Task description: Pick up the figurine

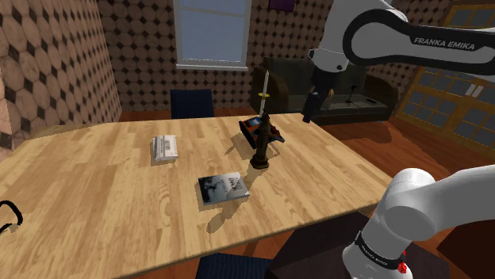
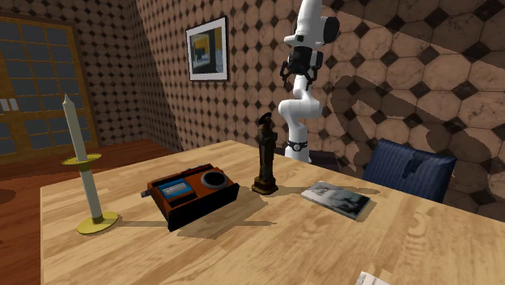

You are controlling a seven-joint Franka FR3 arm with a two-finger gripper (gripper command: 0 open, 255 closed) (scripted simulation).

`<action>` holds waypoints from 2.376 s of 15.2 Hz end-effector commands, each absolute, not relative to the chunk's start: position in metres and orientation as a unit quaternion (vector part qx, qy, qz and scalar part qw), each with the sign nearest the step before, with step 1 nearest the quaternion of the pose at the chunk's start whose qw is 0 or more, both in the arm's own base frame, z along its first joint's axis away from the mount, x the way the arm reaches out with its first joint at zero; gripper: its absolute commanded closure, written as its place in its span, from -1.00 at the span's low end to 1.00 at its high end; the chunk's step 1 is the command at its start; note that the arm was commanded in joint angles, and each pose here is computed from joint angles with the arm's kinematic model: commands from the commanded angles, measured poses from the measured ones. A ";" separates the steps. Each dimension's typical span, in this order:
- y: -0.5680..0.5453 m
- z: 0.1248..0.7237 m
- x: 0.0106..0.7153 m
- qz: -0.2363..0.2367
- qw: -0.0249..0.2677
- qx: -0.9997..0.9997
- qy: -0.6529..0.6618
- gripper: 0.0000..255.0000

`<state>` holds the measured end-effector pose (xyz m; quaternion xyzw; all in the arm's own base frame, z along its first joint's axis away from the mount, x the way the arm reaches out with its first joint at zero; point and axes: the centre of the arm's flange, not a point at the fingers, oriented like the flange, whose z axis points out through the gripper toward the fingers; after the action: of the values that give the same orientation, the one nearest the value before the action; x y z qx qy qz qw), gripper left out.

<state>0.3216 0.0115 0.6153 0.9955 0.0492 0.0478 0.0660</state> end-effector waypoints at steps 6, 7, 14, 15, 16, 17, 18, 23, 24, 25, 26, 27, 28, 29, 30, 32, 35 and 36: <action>-0.001 0.577 0.367 0.078 0.059 0.995 -0.002 -1.00; -0.004 0.570 0.376 0.084 0.058 0.995 -0.012 -1.00; -0.029 0.522 0.441 0.126 0.049 0.987 -0.084 -1.00; -0.033 0.515 0.450 0.132 0.047 0.986 -0.094 -1.00; -0.037 0.509 0.459 0.138 0.046 0.984 -0.104 -1.00; -0.041 0.503 0.469 0.144 0.044 0.982 -0.114 -1.00; -0.046 0.497 0.478 0.149 0.043 0.980 -0.124 -1.00; -0.050 0.471 0.485 0.154 0.042 0.978 -0.132 -1.00; -0.050 0.465 0.485 0.154 0.042 0.978 -0.132 -1.00; -0.050 0.460 0.485 0.154 0.042 0.978 -0.132 -1.00; -0.050 0.455 0.485 0.154 0.042 0.978 -0.132 -1.00; -0.050 0.452 0.485 0.154 0.042 0.978 -0.132 -1.00; -0.050 0.452 0.485 0.154 0.042 0.978 -0.132 -1.00; -0.049 0.452 0.485 0.154 0.042 0.978 -0.132 1.00; -0.049 0.452 0.485 0.154 0.042 0.978 -0.132 1.00; -0.049 0.453 0.485 0.154 0.042 0.978 -0.132 1.00; -0.049 0.452 0.485 0.154 0.042 0.978 -0.132 1.00; -0.049 0.452 0.485 0.154 0.042 0.978 -0.132 1.00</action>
<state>0.4852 -0.0490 0.4533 0.9782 -0.1318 0.1553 0.0415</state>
